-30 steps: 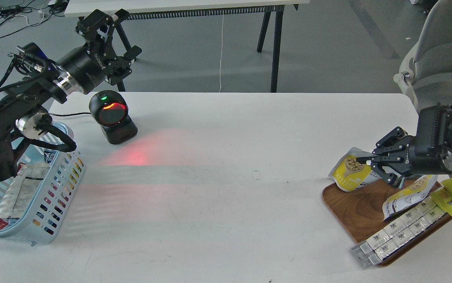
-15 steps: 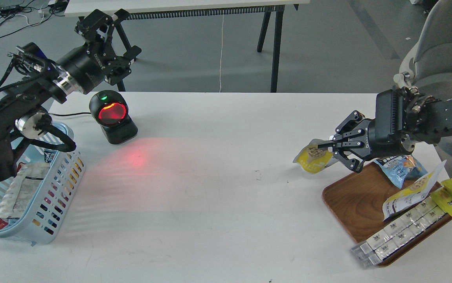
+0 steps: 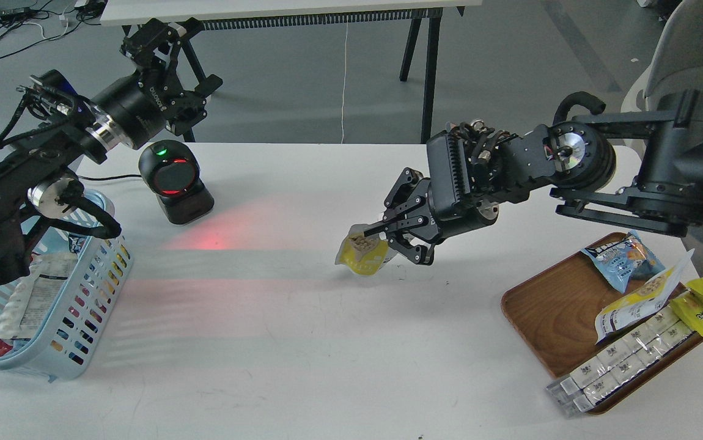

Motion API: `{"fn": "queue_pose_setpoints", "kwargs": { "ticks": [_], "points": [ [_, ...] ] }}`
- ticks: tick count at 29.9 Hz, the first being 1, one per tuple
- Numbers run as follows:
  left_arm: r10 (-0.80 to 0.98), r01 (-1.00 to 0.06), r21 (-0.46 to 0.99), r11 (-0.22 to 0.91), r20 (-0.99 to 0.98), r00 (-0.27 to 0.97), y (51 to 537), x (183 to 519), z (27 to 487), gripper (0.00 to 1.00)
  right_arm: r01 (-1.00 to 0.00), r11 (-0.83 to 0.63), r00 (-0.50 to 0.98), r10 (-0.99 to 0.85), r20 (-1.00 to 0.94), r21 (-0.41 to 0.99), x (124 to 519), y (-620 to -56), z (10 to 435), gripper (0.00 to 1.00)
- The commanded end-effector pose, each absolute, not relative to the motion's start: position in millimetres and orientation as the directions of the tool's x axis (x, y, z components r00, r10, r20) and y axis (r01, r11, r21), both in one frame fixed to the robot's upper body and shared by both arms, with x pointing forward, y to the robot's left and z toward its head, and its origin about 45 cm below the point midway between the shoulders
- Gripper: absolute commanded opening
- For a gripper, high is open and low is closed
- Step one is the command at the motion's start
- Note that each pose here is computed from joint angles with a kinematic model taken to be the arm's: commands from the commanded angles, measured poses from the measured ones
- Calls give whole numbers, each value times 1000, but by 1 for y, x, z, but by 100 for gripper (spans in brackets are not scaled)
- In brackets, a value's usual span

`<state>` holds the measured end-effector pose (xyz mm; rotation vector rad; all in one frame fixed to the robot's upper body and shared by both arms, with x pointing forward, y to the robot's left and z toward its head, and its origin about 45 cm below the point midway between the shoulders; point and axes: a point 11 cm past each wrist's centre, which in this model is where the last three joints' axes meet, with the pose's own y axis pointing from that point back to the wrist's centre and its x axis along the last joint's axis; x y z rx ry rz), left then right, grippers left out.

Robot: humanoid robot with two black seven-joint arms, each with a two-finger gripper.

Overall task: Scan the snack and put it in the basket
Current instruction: 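Carry the packet toward the table center and lower it down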

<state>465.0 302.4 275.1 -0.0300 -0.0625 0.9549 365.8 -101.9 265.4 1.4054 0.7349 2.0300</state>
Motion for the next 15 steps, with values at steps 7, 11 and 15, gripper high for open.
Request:
{"fn": "queue_pose_setpoints", "kwargs": {
  "ticks": [7,11,15],
  "points": [
    [815,-813,-54,580,36,579,300,465,274,100,-70,-696,-348,688,636,715,352,-68,261,0],
    [818,-816,-53,575,38,574,303,465,275,100,-63,-688,-327,699,636,723,350,-67,258,0],
    [820,-818,-52,573,41,571,305,465,275,100,-45,-665,-324,716,619,746,345,-70,248,4]
  ]
}}
